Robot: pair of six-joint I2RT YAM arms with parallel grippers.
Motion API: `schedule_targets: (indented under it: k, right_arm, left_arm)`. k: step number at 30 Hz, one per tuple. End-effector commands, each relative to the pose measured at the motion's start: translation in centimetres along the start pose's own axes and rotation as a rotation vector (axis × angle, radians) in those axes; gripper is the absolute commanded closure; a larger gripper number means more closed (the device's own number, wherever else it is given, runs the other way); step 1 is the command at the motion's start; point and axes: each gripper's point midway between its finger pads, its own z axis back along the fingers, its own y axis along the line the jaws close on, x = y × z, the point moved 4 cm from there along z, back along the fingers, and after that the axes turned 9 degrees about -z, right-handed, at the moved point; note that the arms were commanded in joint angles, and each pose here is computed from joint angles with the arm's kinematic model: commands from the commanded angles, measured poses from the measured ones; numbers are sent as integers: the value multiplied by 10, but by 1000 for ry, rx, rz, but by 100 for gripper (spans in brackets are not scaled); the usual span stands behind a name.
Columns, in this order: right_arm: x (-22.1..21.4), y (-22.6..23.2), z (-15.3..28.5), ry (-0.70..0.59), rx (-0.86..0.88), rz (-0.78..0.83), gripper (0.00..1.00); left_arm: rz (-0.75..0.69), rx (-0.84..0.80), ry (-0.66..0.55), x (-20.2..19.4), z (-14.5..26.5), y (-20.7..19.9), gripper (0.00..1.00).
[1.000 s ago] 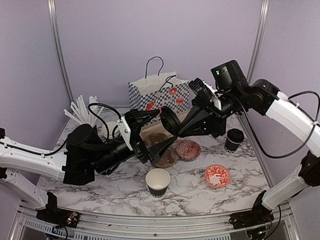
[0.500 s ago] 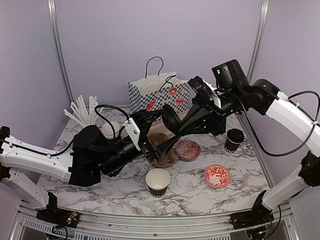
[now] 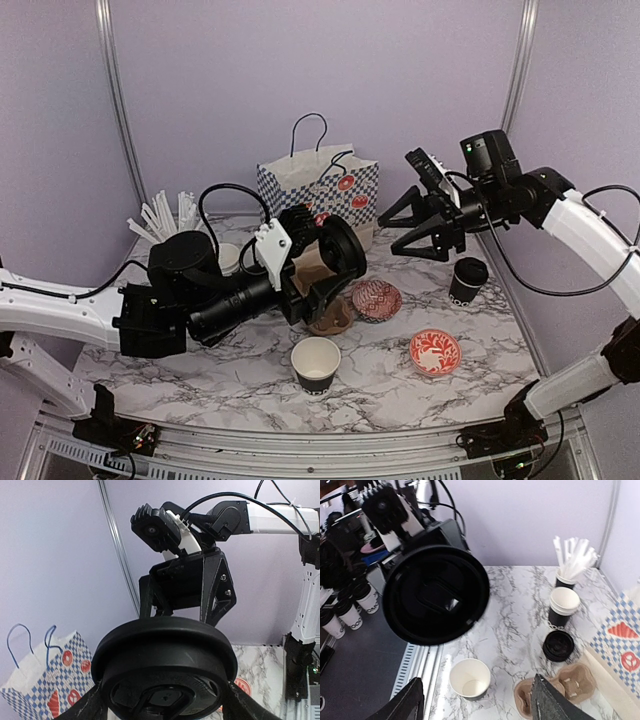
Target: Pack the takeout coffee
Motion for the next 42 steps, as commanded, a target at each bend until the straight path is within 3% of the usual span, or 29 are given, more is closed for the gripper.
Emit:
schedule_targets:
  k: [1, 6, 10, 17, 29, 42]
  right_arm:
    - [-27, -24, 17, 11, -145, -67, 28]
    - [-72, -51, 10, 44, -252, -194, 28]
    - [-93, -66, 7, 81, -325, -235, 26]
    - [-128, -66, -18, 175, -202, -349, 26]
    - [-151, -53, -53, 270, -106, -360, 26]
    - [-159, -58, -56, 288, -99, -381, 26]
  left_arm:
    - [100, -110, 301, -26, 11, 1, 23]
    - [187, -174, 648, -66, 24, 0, 23]
    - [310, -261, 790, -84, 30, -2, 23]
    - [418, -337, 1038, -116, 26, -15, 23]
    - [355, -347, 1225, -151, 18, -28, 26]
    - [380, -426, 1265, -159, 18, -43, 28]
